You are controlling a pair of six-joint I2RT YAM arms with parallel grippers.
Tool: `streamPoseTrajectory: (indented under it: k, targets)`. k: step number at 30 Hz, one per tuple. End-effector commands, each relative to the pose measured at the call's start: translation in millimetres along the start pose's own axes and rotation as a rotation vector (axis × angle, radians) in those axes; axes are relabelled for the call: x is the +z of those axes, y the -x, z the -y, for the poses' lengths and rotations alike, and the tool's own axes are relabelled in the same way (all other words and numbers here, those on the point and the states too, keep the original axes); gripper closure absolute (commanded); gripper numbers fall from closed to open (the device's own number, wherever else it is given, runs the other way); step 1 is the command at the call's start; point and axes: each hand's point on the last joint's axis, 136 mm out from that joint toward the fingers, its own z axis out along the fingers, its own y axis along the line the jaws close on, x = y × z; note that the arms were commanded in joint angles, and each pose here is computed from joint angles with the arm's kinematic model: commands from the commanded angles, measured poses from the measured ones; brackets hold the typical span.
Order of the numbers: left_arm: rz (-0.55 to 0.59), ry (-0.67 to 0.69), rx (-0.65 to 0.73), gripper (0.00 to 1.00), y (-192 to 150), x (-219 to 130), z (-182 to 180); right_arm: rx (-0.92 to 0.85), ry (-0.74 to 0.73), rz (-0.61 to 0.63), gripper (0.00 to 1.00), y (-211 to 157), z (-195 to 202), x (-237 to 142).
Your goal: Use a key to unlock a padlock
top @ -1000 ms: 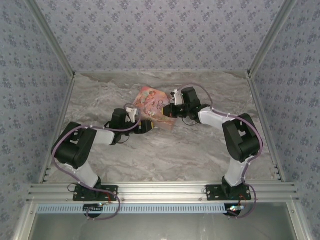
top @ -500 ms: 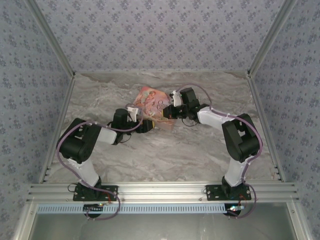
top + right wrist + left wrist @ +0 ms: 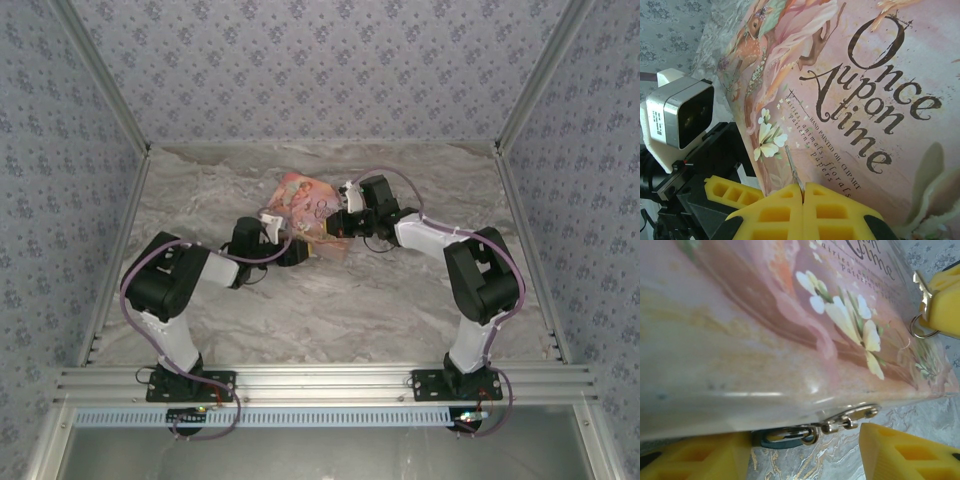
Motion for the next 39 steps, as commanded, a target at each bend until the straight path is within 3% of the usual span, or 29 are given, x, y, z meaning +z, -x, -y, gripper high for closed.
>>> streamPoseTrajectory:
  k: [1, 10, 22, 33, 39]
  targets:
    - [0.012, -0.043, 0.037, 0.43, 10, 8, 15, 0.025, -0.046, -0.049, 1.00, -15, 12, 5]
    - [0.062, -0.002, -0.013, 0.51, 17, 16, 11, 0.027, -0.049, -0.050, 1.00, -17, 11, 5]
    - [0.104, 0.026, -0.046, 0.71, 24, 17, 8, 0.011, -0.045, -0.037, 1.00, -16, 7, 3]
    - [0.114, 0.057, -0.104, 0.78, 29, 8, 16, -0.148, -0.031, 0.127, 1.00, 9, -17, -31]
    - [0.102, 0.059, -0.213, 0.81, 31, 1, 38, -0.278, -0.069, 0.192, 1.00, -16, -24, -58]
